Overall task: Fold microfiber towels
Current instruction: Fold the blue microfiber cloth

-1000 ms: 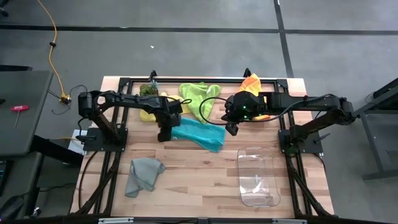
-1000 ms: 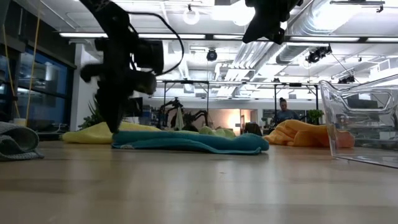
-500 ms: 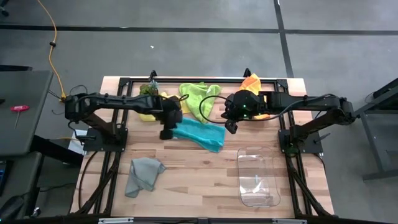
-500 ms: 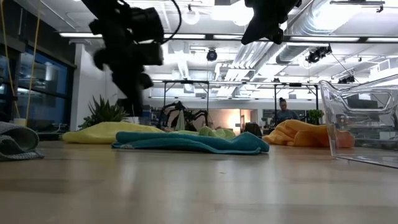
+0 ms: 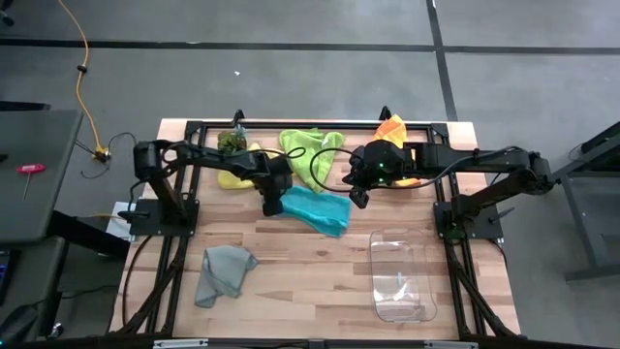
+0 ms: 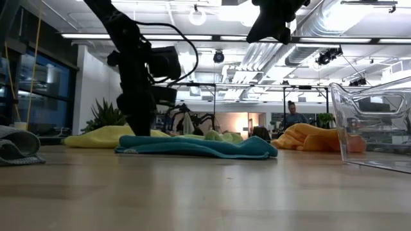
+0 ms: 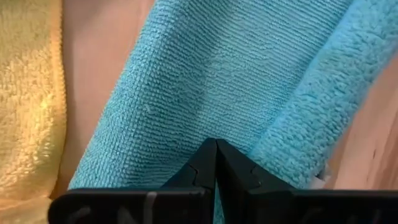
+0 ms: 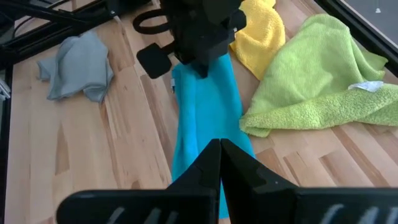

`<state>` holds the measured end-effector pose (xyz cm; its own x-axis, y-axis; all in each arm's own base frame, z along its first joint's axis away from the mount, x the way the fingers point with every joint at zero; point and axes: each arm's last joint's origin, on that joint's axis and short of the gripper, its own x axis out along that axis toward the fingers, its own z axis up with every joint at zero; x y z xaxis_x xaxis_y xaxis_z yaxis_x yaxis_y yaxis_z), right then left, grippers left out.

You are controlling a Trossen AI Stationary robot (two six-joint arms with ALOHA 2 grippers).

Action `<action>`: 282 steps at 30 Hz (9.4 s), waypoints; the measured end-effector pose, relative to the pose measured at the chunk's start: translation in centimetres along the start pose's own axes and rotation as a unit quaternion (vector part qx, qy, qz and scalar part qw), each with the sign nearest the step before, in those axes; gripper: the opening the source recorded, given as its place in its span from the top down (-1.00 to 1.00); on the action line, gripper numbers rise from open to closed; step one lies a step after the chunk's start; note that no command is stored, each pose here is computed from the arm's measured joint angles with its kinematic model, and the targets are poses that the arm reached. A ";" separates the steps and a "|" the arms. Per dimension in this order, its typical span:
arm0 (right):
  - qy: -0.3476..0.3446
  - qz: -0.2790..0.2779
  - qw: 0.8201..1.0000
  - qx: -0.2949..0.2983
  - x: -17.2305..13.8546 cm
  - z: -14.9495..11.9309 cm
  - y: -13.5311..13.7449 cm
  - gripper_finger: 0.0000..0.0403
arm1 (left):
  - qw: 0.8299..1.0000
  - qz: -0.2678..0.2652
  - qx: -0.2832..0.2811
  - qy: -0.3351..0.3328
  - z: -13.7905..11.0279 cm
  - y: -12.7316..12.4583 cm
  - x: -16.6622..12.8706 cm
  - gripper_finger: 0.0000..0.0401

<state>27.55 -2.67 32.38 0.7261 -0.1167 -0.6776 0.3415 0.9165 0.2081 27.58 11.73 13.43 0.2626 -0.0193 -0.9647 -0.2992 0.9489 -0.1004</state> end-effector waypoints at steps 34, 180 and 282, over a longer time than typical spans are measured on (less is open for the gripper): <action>0.002 -0.005 1.000 -0.014 0.0 -0.1 -0.1 1.00 | 0.989 -0.094 0.077 -0.086 -1.0 -8.3 -5.8 1.00; 0.051 0.068 0.918 0.386 5.7 -14.0 -2.9 0.99 | 0.845 -0.157 -0.085 -0.504 -7.9 -3.8 -11.9 1.00; 0.055 0.014 0.923 0.380 14.4 -6.2 0.7 1.00 | 0.819 -0.143 -0.078 -0.550 -9.5 -4.0 -14.3 1.00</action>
<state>34.54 -1.30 18.43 0.6899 -0.0186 -0.7237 0.6740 0.3814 0.6327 16.34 5.18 25.30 0.9846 0.1427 -0.1012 -0.1715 0.9017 -0.3970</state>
